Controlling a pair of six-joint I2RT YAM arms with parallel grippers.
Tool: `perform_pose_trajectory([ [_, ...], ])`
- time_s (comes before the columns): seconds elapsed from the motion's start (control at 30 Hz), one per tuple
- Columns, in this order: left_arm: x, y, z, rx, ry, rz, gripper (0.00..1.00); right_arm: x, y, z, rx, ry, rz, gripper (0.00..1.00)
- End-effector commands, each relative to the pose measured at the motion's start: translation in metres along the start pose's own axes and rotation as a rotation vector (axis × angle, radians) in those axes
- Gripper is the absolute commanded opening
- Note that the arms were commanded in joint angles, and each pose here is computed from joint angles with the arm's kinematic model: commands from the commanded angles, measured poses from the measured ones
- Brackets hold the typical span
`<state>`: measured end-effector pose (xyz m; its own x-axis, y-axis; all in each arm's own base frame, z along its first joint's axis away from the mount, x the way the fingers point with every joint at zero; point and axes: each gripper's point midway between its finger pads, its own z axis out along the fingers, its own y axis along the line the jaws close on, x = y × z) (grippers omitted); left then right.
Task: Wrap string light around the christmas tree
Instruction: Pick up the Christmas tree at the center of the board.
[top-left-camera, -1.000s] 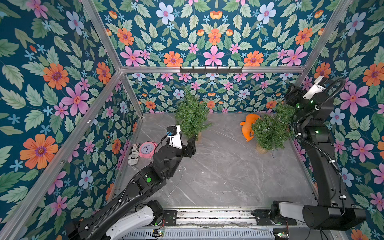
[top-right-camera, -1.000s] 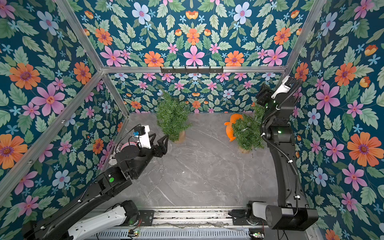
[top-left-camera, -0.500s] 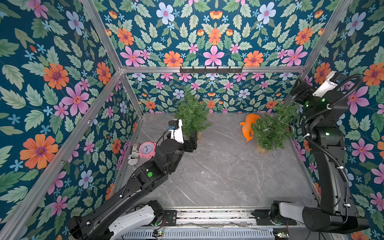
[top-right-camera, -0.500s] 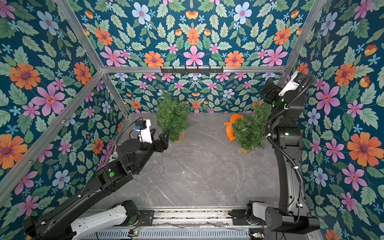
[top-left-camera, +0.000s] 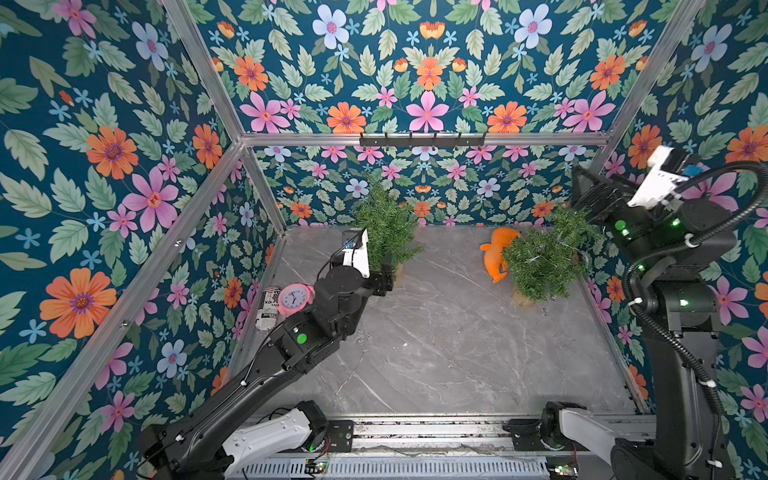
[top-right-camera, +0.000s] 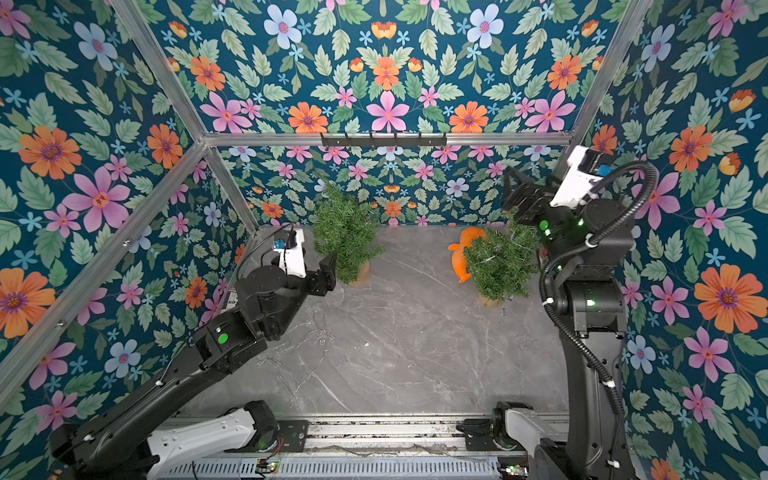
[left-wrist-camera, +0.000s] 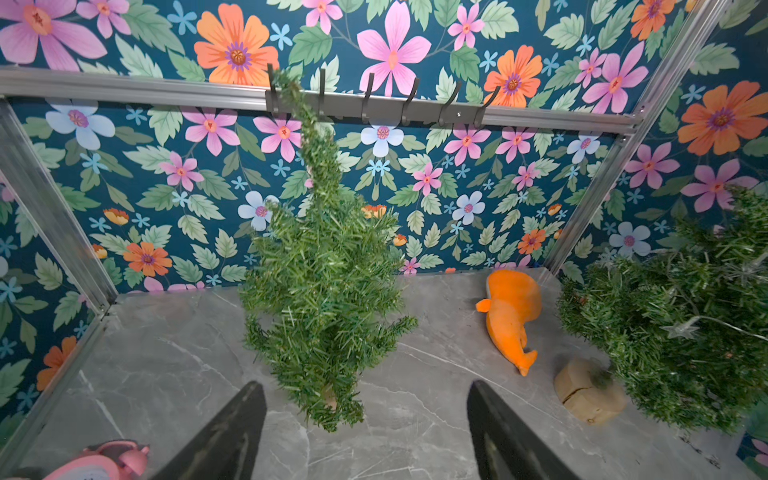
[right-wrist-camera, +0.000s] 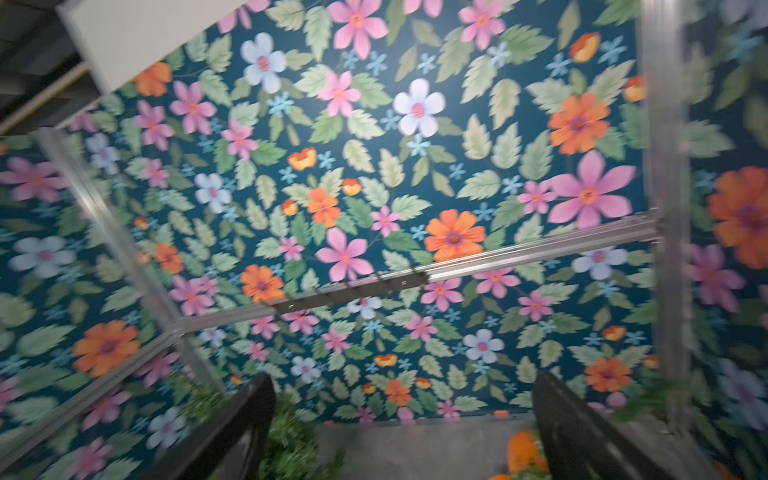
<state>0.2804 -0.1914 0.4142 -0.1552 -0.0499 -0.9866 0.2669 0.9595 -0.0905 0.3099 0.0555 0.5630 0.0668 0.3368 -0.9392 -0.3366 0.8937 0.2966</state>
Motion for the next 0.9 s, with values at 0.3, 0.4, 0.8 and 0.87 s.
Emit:
perform_pose_trajectory([
  [0.3, -0.081, 0.017, 0.052, -0.133, -0.049, 0.076, 0.92, 0.114, 0.040, -0.030, -0.277, 0.136, 0.056, 0.97],
  [0.4, -0.085, 0.041, 0.080, -0.121, -0.038, -0.033, 0.93, 0.142, 0.033, -0.038, -0.270, 0.180, 0.104, 0.97],
  [0.8, -0.072, 0.053, 0.142, 0.029, -0.038, -0.214, 0.91, 0.196, 0.015, -0.071, -0.211, 0.251, 0.163, 0.99],
  [0.87, -0.067, 0.053, 0.150, 0.027, -0.027, -0.207, 0.90, 0.201, 0.014, -0.074, -0.205, 0.259, 0.175, 0.99],
])
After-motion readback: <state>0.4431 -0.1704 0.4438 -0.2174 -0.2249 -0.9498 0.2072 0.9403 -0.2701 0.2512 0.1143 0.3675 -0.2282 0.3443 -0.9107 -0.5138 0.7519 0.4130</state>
